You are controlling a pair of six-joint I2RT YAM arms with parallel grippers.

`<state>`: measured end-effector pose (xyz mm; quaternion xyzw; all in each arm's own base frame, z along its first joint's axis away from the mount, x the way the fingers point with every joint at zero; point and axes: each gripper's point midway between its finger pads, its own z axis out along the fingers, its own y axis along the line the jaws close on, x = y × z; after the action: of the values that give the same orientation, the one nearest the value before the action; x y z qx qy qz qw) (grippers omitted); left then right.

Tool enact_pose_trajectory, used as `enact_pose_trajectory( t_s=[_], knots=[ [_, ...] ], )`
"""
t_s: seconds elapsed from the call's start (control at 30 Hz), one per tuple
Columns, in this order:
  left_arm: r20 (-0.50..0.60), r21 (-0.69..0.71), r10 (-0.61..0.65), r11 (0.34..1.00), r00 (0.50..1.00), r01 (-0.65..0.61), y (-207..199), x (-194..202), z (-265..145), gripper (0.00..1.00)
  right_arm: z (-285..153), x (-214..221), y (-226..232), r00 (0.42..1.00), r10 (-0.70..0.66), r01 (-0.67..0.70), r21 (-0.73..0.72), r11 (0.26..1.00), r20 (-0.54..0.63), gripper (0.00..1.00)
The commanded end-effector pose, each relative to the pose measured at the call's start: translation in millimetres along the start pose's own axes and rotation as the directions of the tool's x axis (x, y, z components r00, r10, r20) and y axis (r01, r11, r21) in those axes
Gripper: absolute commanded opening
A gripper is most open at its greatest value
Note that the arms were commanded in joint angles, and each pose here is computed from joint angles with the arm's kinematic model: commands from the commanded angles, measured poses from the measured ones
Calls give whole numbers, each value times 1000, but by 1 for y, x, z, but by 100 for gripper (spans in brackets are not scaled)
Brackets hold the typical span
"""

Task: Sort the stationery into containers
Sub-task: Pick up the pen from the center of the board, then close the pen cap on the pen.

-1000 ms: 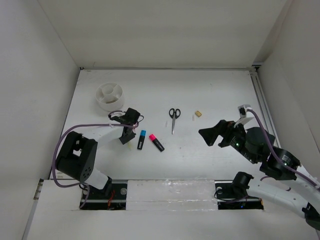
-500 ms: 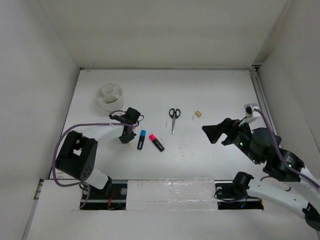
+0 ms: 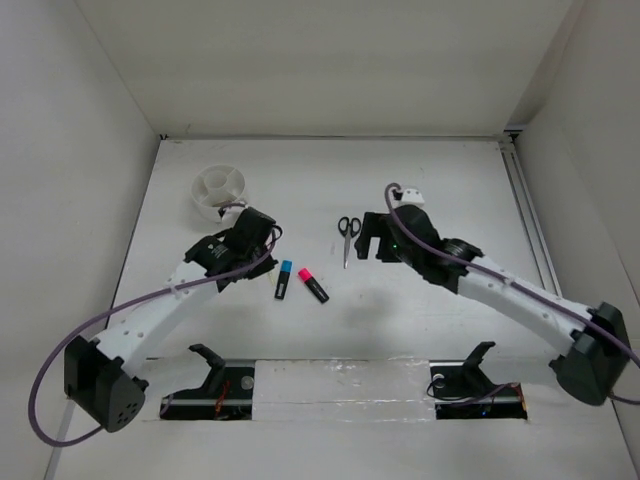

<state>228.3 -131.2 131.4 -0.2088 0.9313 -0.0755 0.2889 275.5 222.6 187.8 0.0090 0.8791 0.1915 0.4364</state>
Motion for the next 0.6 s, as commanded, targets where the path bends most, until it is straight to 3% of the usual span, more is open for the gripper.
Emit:
enact_pose_trajectory(
  t_s=[0.0,0.23,0.4,0.57],
  knots=[
    [80,96,121,987,989,-128,-14,-27,-39,0,26,-20,39,999,18,-16,-40,999,39,100],
    [282,283,231,907,931,-311,-32,-54,-88,0,100,3,57,998,63,-61,107,992,-14,91],
    [403,370,180,865,897,-340,-31,-65,-121,0,134,18,60,997,55,-47,154,987,-47,69],
    [491,453,149,798,858,-398,-37,-69,-150,0,159,29,64,995,53,-35,194,980,-89,67]
  ],
)
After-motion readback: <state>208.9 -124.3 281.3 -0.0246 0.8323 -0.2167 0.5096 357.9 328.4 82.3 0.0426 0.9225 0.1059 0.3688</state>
